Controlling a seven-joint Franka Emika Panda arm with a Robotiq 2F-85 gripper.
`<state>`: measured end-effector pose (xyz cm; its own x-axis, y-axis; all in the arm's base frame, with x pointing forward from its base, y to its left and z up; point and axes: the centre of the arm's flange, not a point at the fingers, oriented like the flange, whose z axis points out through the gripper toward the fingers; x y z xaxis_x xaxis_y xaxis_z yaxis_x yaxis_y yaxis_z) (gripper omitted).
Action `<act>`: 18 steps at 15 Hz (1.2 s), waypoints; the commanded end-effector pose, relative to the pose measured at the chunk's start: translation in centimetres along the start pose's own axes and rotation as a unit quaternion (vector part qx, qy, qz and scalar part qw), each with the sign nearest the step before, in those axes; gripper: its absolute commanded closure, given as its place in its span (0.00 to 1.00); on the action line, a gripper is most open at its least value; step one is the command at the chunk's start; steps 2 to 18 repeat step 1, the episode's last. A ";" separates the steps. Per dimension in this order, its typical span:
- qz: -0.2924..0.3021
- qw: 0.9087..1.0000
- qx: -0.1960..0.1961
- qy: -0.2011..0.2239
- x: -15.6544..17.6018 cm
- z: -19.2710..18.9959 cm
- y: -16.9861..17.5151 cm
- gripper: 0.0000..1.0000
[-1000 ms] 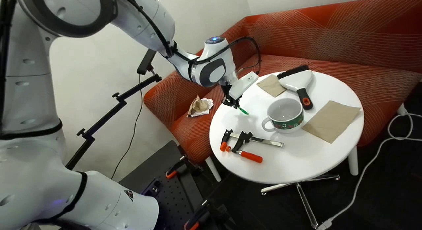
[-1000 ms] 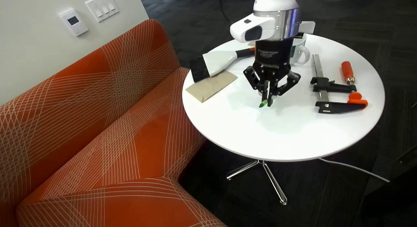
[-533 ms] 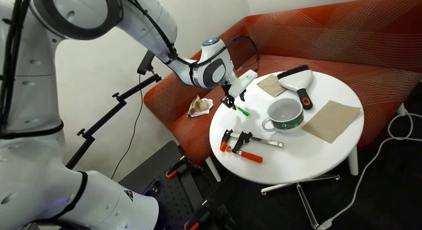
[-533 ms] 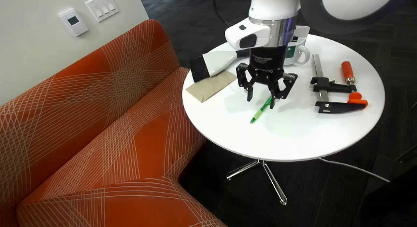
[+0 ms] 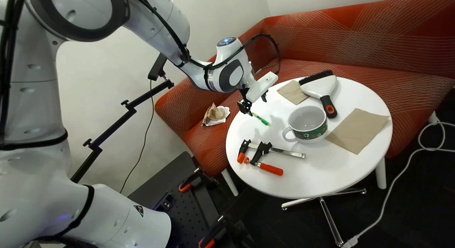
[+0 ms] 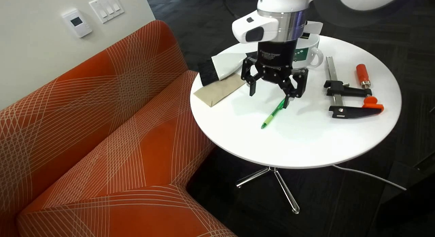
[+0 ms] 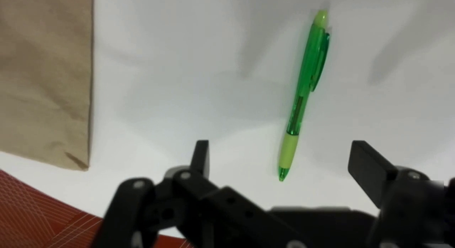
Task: Remove the green pen from the white bowl
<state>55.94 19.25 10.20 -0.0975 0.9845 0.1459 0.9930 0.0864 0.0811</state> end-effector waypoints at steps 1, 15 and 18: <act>0.001 1.000 -0.001 0.001 -0.1 -0.2 0.1 0.00; 0.001 1.000 -0.001 0.001 -0.1 -0.2 0.1 0.00; 0.001 1.000 -0.001 0.001 -0.1 -0.2 0.1 0.00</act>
